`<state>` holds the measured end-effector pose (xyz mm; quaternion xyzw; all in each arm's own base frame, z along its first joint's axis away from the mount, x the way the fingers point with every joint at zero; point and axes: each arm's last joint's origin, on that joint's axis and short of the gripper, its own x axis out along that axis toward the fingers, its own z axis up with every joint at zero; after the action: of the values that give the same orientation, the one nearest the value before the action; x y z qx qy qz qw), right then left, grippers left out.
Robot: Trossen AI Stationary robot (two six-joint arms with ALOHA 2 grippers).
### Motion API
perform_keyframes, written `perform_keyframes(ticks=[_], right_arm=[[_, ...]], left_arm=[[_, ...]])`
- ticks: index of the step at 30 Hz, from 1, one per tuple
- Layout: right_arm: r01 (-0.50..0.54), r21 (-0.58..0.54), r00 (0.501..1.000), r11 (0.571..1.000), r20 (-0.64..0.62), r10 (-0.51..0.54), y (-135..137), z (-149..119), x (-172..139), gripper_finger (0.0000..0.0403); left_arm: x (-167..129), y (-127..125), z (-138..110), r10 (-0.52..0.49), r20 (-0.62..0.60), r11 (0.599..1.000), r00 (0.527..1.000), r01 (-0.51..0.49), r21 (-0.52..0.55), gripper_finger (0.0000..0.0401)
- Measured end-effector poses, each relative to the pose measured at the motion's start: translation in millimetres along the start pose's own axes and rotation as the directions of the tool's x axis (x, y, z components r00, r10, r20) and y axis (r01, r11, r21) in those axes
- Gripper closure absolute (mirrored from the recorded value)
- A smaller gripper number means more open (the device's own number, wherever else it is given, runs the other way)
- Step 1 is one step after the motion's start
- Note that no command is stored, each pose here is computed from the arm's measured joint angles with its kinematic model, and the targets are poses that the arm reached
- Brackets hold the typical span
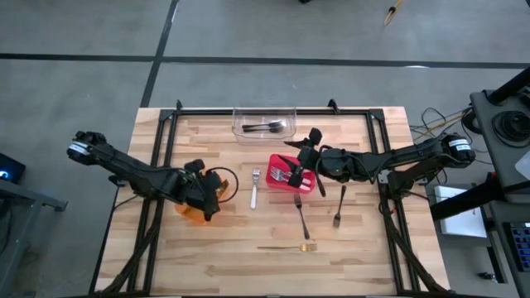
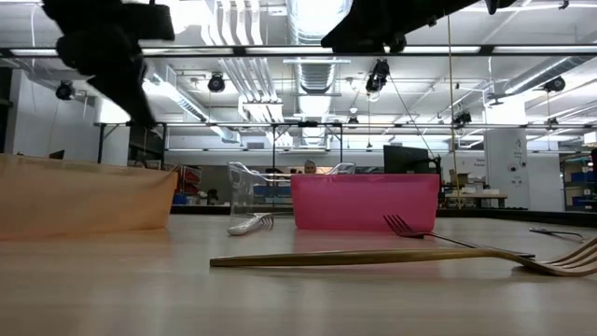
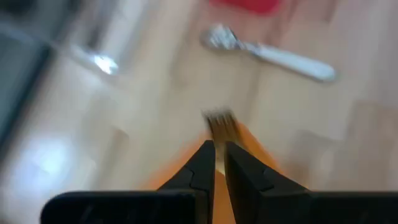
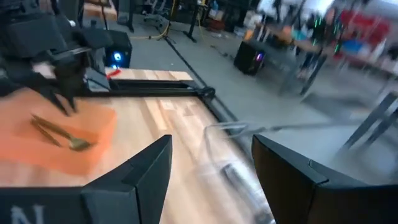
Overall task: Sort silverware by color (type)
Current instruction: Put the black fork into the transparent bin
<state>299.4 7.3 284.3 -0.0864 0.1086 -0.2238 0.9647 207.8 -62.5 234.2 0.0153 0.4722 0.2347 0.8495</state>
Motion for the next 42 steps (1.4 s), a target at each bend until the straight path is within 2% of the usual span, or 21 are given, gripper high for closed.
perform_keyframes(ticks=[4, 8, 11, 15, 20, 25, 27, 30, 37, 40, 42], right_arm=[[-0.127, 0.192, 0.987, 0.973, -0.068, 0.143, 4.8, -8.2, -0.5, 0.0191], [-0.209, 0.378, 0.953, 0.902, -0.127, 0.274, 15.3, -17.7, 0.6, 0.0191], [-0.247, 0.453, 0.928, 0.857, -0.145, 0.344, 25.2, -21.1, 2.8, 0.0191], [-0.222, 0.514, 0.905, 0.828, -0.207, 0.371, 31.1, -12.8, 10.4, 0.0191], [-0.116, 0.536, 0.858, 0.836, -0.370, 0.356, 35.6, -0.9, 20.2, 0.0191], [0.049, 0.530, 0.751, 0.846, -0.578, 0.319, 41.9, 4.0, 27.8, 0.0191], [0.102, 0.525, 0.691, 0.845, -0.648, 0.320, 45.3, 3.4, 31.2, 0.0191], [0.166, 0.508, 0.566, 0.845, -0.751, 0.340, 52.6, -4.3, 34.3, 0.0191], [0.266, 0.521, 0.325, 0.811, -0.841, 0.433, 77.3, -28.4, 36.1, 0.0191], [0.321, 0.508, 0.257, 0.800, -0.859, 0.443, 88.6, -38.0, 34.0, 0.0191], [0.356, 0.488, 0.230, 0.797, -0.872, 0.432, 95.1, -43.9, 33.0, 0.0191]], left_arm=[[-12.5, 12.9, 11.0, 0.071, 0.112, 0.989, 0.991, -0.085, 0.122, 0.0389], [-25.6, 26.3, 24.6, 0.121, 0.261, 0.966, 0.958, -0.174, 0.191, 0.0398], [-35.9, 36.2, 36.9, 0.127, 0.377, 0.953, 0.917, -0.219, 0.211, 0.0400], [-47.9, 47.2, 52.1, 0.029, 0.497, 0.944, 0.867, -0.187, 0.271, 0.0400], [-59.4, 58.2, 65.0, -0.110, 0.611, 0.927, 0.784, -0.141, 0.348, 0.0401], [-64.7, 66.9, 69.1, -0.104, 0.659, 0.906, 0.745, -0.202, 0.372, 0.0401], [-65.0, 69.5, 68.8, -0.095, 0.659, 0.898, 0.746, -0.222, 0.381, 0.0401], [-64.5, 71.8, 68.2, -0.087, 0.655, 0.896, 0.751, -0.229, 0.381, 0.0401], [-63.4, 72.5, 64.4, -0.090, 0.629, 0.905, 0.772, -0.200, 0.375, 0.0401], [-63.0, 72.9, 62.5, -0.090, 0.617, 0.913, 0.782, -0.182, 0.365, 0.0401], [-63.4, 73.5, 61.6, -0.090, 0.614, 0.917, 0.784, -0.174, 0.358, 0.0401]])
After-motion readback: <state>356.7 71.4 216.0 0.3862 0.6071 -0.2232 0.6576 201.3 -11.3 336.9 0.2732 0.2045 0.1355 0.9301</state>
